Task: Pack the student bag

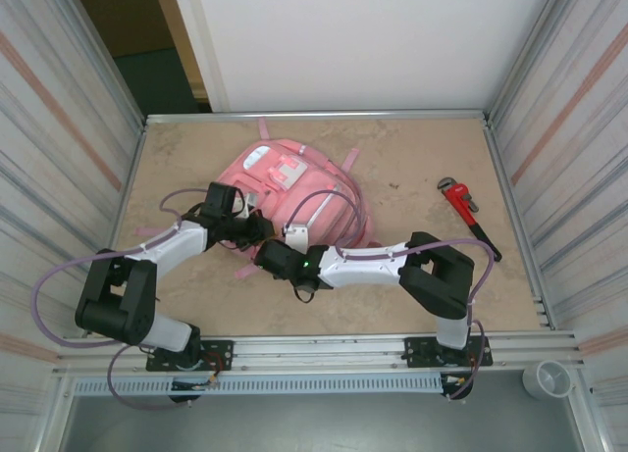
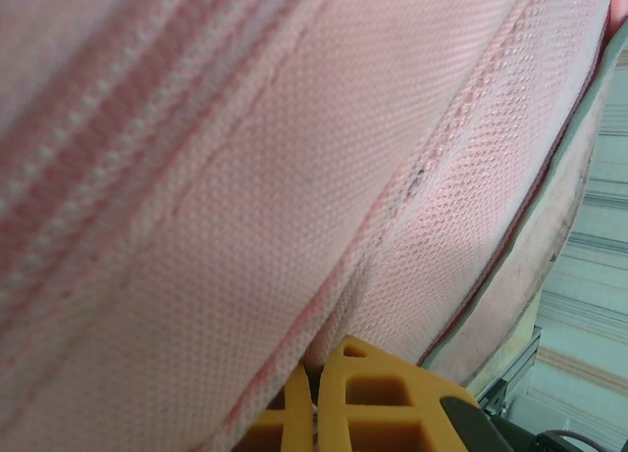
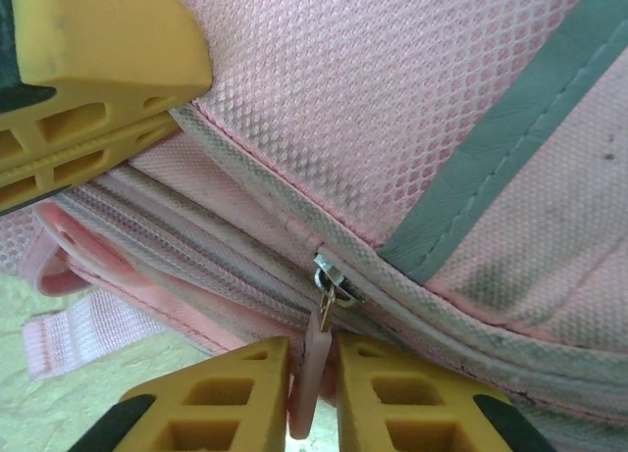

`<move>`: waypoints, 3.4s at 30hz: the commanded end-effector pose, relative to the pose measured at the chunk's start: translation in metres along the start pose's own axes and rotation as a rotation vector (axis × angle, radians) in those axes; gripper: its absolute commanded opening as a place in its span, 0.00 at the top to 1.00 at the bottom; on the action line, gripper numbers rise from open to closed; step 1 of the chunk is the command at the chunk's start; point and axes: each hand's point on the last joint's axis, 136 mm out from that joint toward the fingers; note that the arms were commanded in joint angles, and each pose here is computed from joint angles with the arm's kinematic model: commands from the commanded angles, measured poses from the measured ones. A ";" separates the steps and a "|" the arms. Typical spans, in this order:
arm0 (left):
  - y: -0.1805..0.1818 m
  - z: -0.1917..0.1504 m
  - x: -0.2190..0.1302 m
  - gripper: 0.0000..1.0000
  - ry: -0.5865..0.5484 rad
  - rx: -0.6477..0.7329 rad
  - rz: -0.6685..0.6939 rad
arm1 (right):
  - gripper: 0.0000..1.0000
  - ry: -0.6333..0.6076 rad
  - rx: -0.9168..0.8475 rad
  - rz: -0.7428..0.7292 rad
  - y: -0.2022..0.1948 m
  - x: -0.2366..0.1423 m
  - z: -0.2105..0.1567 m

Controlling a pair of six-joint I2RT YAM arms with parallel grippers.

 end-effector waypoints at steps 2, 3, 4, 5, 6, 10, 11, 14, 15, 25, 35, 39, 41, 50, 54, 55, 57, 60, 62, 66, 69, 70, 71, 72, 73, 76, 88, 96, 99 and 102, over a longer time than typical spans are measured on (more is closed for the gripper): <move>-0.002 -0.006 0.002 1.00 0.023 0.036 -0.015 | 0.88 -0.063 -0.009 -0.016 -0.006 -0.007 0.014; -0.001 -0.007 0.002 1.00 0.023 0.036 -0.013 | 0.90 -0.065 -0.008 -0.004 -0.004 -0.008 0.016; 0.000 -0.007 0.002 1.00 0.021 0.037 -0.008 | 0.93 -0.066 -0.011 -0.001 -0.004 -0.008 0.017; 0.002 -0.006 0.002 1.00 0.019 0.037 -0.002 | 0.95 -0.067 -0.011 0.004 -0.004 -0.010 0.019; 0.004 -0.005 0.001 1.00 0.014 0.037 0.006 | 0.99 -0.068 -0.018 0.007 -0.004 -0.011 0.020; 0.014 -0.001 -0.002 1.00 -0.013 0.027 0.042 | 1.00 -0.051 -0.035 0.035 -0.009 -0.022 0.022; 0.016 0.001 -0.004 1.00 -0.023 0.027 0.050 | 1.00 -0.041 -0.039 0.044 -0.012 -0.025 0.022; 0.027 0.007 -0.010 1.00 -0.050 0.005 0.078 | 1.00 0.021 -0.072 0.084 -0.025 -0.032 0.014; 0.032 0.009 -0.013 1.00 -0.062 -0.004 0.089 | 1.00 0.033 -0.082 0.091 -0.032 -0.036 0.013; 0.049 0.012 -0.018 1.00 -0.080 -0.016 0.158 | 1.00 0.116 -0.210 0.145 -0.088 -0.059 0.030; 0.003 0.018 -0.027 0.63 -0.116 0.166 0.073 | 1.00 0.175 -0.301 0.446 -0.054 -0.071 0.044; -0.018 0.021 -0.044 0.48 -0.203 0.312 0.094 | 1.00 0.174 -0.315 0.547 -0.039 -0.080 0.049; -0.023 0.019 -0.052 0.43 -0.250 0.419 0.154 | 1.00 0.172 -0.314 0.599 -0.031 -0.085 0.052; -0.068 -0.027 -0.051 0.42 -0.448 1.083 0.117 | 1.00 0.191 -0.298 0.716 -0.036 -0.099 0.064; -0.070 -0.030 -0.053 0.42 -0.453 1.186 0.136 | 1.00 0.200 -0.275 0.744 -0.038 -0.102 0.070; -0.073 -0.033 -0.049 0.42 -0.443 1.223 0.113 | 1.00 0.202 -0.270 0.747 -0.039 -0.102 0.071; -0.078 -0.038 -0.041 0.43 -0.431 1.280 0.073 | 1.00 0.203 -0.264 0.754 -0.040 -0.103 0.073; -0.087 -0.045 -0.030 0.43 -0.416 1.445 0.072 | 1.00 0.216 -0.252 0.758 -0.043 -0.103 0.076; -0.090 -0.048 -0.022 0.44 -0.389 1.520 0.074 | 1.00 0.219 -0.245 0.764 -0.044 -0.104 0.077; -0.090 -0.055 -0.010 0.45 -0.333 1.590 0.040 | 1.00 0.219 -0.238 0.771 -0.044 -0.107 0.081; -0.092 -0.047 -0.001 0.48 -0.331 1.628 0.066 | 1.00 0.215 -0.239 0.786 -0.043 -0.110 0.082; -0.094 -0.045 0.002 0.50 -0.324 1.647 0.069 | 1.00 0.214 -0.237 0.790 -0.042 -0.111 0.082; -0.095 -0.045 0.005 0.52 -0.312 1.661 0.066 | 1.00 0.217 -0.235 0.792 -0.042 -0.111 0.081; -0.096 -0.046 0.008 0.54 -0.296 1.678 0.059 | 1.00 0.213 -0.230 0.792 -0.042 -0.111 0.082; -0.097 -0.048 0.011 0.55 -0.284 1.695 0.046 | 1.00 0.212 -0.226 0.795 -0.042 -0.112 0.082; -0.101 -0.052 0.013 0.66 -0.284 1.711 0.006 | 1.00 0.207 -0.216 0.813 -0.038 -0.115 0.084; -0.085 -0.071 -0.013 1.00 -0.376 1.688 -0.076 | 1.00 0.169 -0.277 0.209 -0.134 -0.077 0.102; -0.087 -0.064 -0.024 1.00 -0.434 1.661 -0.109 | 1.00 0.174 -0.306 0.277 -0.130 -0.088 0.103; -0.088 -0.066 -0.025 1.00 -0.442 1.663 -0.121 | 0.94 0.160 -0.345 0.589 -0.083 -0.117 0.087; -0.091 -0.068 -0.027 1.00 -0.447 1.664 -0.142 | 0.70 0.118 -0.423 0.681 -0.063 -0.124 0.077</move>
Point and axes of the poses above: each hand's point on the last joint's axis, 136 mm out from that joint toward the fingers, its own x axis out along the fingers, its own y axis along the line the jaws close on, z = x × y, and after that the axes turned 1 degree about -x, right-handed
